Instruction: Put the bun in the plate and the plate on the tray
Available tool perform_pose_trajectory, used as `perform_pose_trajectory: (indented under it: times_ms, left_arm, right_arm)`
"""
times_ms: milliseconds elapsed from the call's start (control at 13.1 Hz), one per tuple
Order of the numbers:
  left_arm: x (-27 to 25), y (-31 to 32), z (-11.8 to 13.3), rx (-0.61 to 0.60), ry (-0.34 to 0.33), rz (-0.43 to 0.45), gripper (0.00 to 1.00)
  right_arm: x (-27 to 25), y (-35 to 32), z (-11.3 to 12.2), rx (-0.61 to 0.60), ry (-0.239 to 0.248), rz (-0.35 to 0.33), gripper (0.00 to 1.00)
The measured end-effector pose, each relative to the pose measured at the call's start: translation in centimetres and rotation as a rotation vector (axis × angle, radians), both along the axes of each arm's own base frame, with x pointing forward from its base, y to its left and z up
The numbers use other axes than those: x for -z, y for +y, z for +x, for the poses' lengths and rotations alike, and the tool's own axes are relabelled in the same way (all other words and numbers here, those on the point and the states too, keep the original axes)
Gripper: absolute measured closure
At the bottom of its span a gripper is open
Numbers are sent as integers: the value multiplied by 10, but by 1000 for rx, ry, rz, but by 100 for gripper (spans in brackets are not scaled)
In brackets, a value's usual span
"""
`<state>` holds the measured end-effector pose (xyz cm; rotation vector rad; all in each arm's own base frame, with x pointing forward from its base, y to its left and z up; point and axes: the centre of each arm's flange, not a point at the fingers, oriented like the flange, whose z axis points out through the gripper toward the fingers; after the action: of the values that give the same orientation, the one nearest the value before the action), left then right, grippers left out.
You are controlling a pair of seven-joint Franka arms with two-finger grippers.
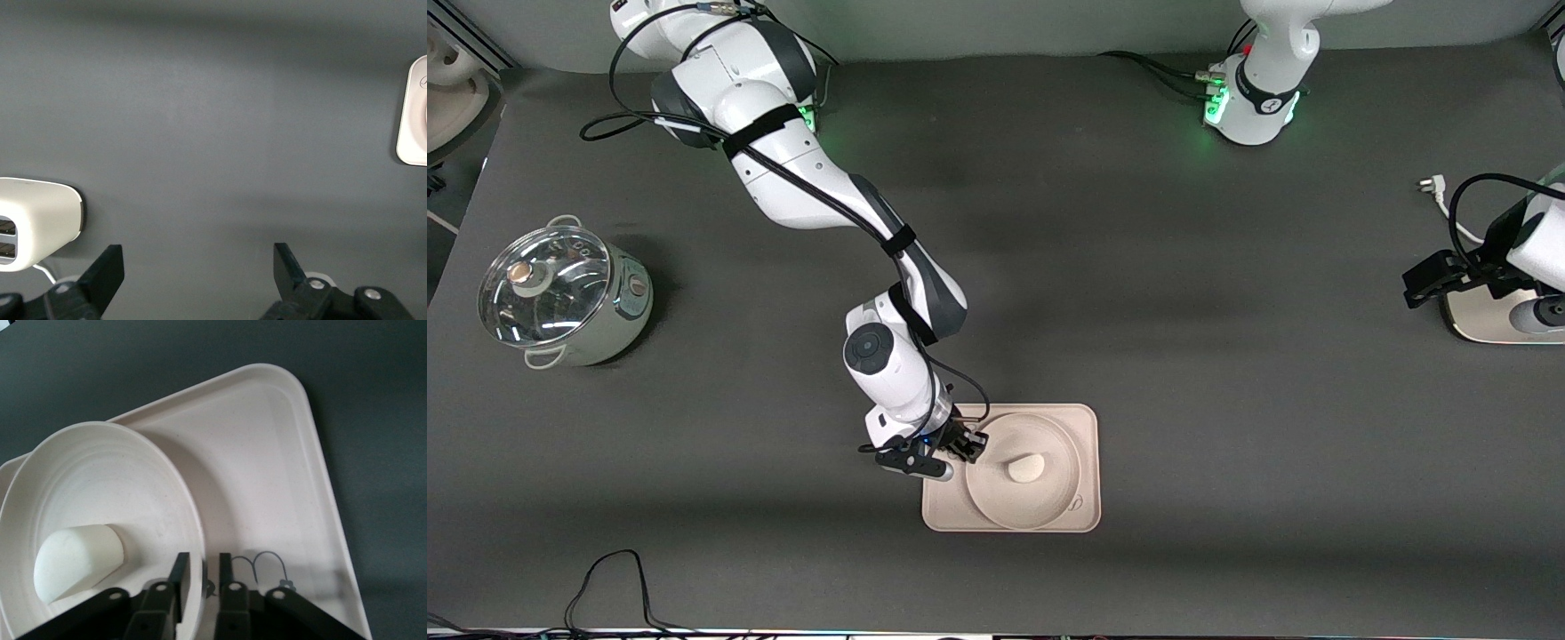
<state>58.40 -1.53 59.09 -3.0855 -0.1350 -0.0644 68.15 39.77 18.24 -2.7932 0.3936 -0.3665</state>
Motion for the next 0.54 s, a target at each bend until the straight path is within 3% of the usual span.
perform_pose_trajectory:
  times_ms: [230,459,536]
  left_arm:
    - [0,0,0,0,-1,0,0]
    - [-1,0,0,0,-2,0,0]
    - [-1,0,0,0,-2,0,0]
  right_arm:
    - [-11,2,3,-1,-5,6,35]
    - [-63,5,2,-24,80,-18,4]
    - [-92,3,0,-33,115,-31,0]
